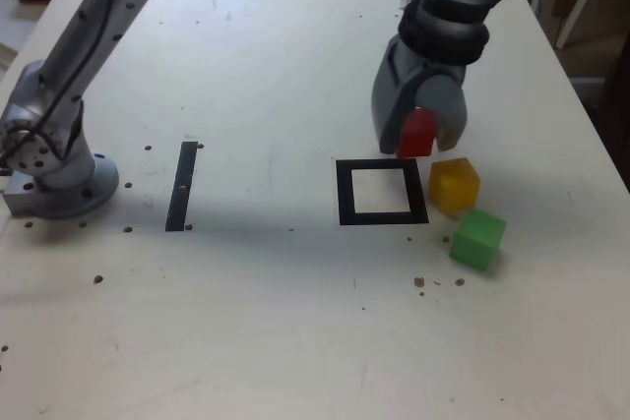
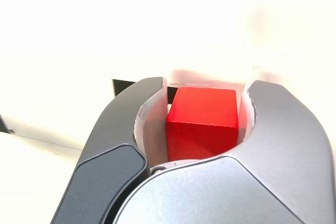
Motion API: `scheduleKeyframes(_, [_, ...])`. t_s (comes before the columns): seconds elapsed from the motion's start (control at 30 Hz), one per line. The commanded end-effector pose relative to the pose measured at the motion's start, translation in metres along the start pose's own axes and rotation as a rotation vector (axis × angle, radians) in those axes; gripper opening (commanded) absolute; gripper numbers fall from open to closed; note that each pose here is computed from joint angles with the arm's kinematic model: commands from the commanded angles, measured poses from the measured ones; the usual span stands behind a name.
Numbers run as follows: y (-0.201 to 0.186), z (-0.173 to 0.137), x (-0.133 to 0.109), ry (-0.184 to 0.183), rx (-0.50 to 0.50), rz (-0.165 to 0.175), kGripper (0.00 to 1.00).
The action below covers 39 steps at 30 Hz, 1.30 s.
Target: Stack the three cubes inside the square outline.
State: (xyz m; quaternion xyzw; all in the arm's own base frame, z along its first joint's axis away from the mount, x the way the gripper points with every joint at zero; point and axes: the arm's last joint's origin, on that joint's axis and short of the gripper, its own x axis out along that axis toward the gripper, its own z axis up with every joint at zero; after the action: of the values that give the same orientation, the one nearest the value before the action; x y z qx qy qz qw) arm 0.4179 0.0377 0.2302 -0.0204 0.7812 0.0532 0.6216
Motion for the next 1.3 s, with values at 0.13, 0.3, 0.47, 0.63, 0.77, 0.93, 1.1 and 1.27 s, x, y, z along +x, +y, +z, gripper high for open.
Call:
scheduleKeyframes(0.13, [-0.002,-0.025,0.001,-0.046,0.015,-0.009,0.31])
scheduleKeyframes(0.3, [-0.015,-0.038,0.011,-0.065,0.047,-0.025,0.31])
scheduleKeyframes(0.47, [-0.033,-0.046,0.015,-0.070,0.083,-0.029,0.31])
scheduleKeyframes(0.63, [-0.043,-0.048,0.014,-0.072,0.099,-0.025,0.31])
scheduleKeyframes(0.77, [-0.045,-0.048,0.015,-0.069,0.102,-0.027,0.31])
scheduleKeyframes(0.93, [-0.046,-0.046,0.020,-0.064,0.103,-0.035,0.31])
scheduleKeyframes(1.1, [-0.046,-0.045,0.024,-0.056,0.103,-0.039,0.31])
scheduleKeyframes(1.27, [-0.046,-0.045,0.027,-0.046,0.103,-0.040,0.31])
